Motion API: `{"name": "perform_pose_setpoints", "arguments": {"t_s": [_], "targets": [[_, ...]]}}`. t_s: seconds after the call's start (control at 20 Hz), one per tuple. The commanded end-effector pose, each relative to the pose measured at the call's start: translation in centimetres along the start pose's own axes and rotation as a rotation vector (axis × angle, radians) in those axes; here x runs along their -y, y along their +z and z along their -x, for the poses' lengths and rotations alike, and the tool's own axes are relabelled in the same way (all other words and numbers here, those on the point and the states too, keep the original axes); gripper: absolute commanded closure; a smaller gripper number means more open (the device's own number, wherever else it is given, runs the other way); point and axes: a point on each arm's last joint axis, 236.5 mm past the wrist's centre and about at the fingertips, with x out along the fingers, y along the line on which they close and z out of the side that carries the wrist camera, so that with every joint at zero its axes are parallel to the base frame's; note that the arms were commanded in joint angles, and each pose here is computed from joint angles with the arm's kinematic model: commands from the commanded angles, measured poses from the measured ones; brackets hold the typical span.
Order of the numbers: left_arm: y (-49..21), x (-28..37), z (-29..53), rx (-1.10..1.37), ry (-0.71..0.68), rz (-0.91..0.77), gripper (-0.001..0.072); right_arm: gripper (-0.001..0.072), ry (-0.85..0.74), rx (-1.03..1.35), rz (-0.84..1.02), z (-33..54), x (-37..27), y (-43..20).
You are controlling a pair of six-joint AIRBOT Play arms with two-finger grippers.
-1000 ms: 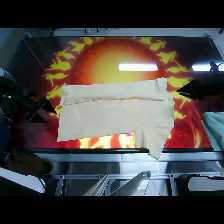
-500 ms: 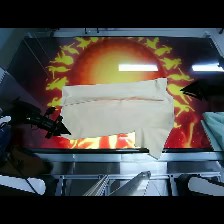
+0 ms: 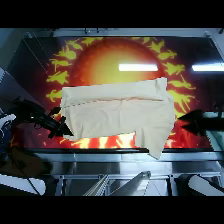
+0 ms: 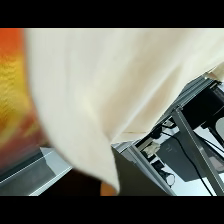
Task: Fold the shirts.
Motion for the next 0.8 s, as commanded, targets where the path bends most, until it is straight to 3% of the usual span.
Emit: {"name": "perform_pose_setpoints", "arguments": {"t_s": [0.0,0.25,0.35,0.5,0.55,0.75], "targets": [[0.0,0.6,0.3,-0.003,-0.012,-0.025,0.0690,0.0176,-0.053,-0.037,-0.073,-3.6,3.6,-4.1],[-0.2,0.7,0.3,-0.009,-0.014,-0.025,0.0690,0.0198,-0.068,-0.175,0.000,-7.4,2.3,-7.2],[-0.2,0.7,0.3,-0.011,-0.015,-0.026,0.0690,0.0318,-0.014,-0.192,0.052,-8.3,0.4,-7.7],[-0.8,1.1,0.7,-0.018,-0.018,-0.068,0.0690,0.0654,0.149,-0.183,0.126,-7.3,-3.8,-7.9],[-1.0,1.5,1.2,0.004,-0.013,-0.092,0.0690,0.0691,0.169,-0.171,0.151,-6.3,-4.6,-8.0],[-2.5,1.9,4.4,0.188,-0.017,-0.111,0.0690,0.0692,0.242,-0.075,0.274,-1.1,-8.9,-9.5]]}}
